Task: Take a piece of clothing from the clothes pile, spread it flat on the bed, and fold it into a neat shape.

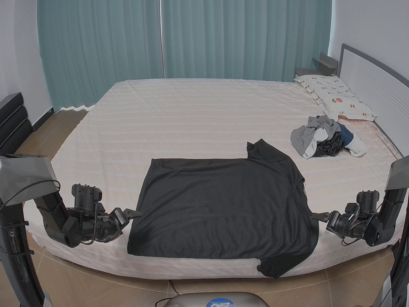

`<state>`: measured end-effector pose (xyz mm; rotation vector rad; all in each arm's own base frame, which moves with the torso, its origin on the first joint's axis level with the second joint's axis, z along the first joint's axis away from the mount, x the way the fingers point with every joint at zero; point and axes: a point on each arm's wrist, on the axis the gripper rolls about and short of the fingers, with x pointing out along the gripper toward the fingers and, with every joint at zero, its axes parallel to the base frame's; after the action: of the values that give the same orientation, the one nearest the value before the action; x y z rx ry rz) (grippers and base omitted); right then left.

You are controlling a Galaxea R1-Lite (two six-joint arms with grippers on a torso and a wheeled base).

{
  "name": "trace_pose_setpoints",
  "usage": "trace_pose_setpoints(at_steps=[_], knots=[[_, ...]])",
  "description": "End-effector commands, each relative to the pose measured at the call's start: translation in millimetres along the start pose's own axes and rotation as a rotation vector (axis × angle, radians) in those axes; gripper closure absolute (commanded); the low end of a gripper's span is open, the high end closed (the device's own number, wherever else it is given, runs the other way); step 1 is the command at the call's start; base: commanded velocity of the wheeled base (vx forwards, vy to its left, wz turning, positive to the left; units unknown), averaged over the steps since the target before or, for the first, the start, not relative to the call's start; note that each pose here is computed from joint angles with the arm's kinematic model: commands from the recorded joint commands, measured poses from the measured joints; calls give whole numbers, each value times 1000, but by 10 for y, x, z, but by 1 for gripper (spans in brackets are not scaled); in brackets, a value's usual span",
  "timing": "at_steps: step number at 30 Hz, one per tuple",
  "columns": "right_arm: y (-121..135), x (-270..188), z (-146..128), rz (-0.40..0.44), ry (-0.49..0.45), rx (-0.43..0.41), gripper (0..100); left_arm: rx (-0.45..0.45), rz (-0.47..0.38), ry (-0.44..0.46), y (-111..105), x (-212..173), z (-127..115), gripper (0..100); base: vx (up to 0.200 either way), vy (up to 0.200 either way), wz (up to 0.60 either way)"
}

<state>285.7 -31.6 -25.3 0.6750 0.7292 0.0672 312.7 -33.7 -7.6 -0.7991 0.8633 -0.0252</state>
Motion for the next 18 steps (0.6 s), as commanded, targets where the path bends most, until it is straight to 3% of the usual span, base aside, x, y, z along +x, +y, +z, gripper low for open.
trace_pose_setpoints(at_steps=[1, 7, 11, 15, 18], knots=[[-53, 23, -114, -10, 52, 2, 0, 49, -23, 19, -23, -122, -37, 0, 0, 0, 0], [-54, 13, -133, 4, 67, 4, 0, 158, -6, 51, 17, -78, -109, 0, 0, 0, 0], [-63, 19, -173, 3, 86, 8, 0, 254, 50, 142, 213, -115, -333, 0, 0, 0, 0], [-25, 34, -219, 17, 107, 0, 0, 401, 65, 181, 260, -69, -465, 0, 0, 0, 0], [-21, 29, -225, 17, 109, -1, 0, 421, 62, 182, 253, -45, -491, 0, 0, 0, 0]])
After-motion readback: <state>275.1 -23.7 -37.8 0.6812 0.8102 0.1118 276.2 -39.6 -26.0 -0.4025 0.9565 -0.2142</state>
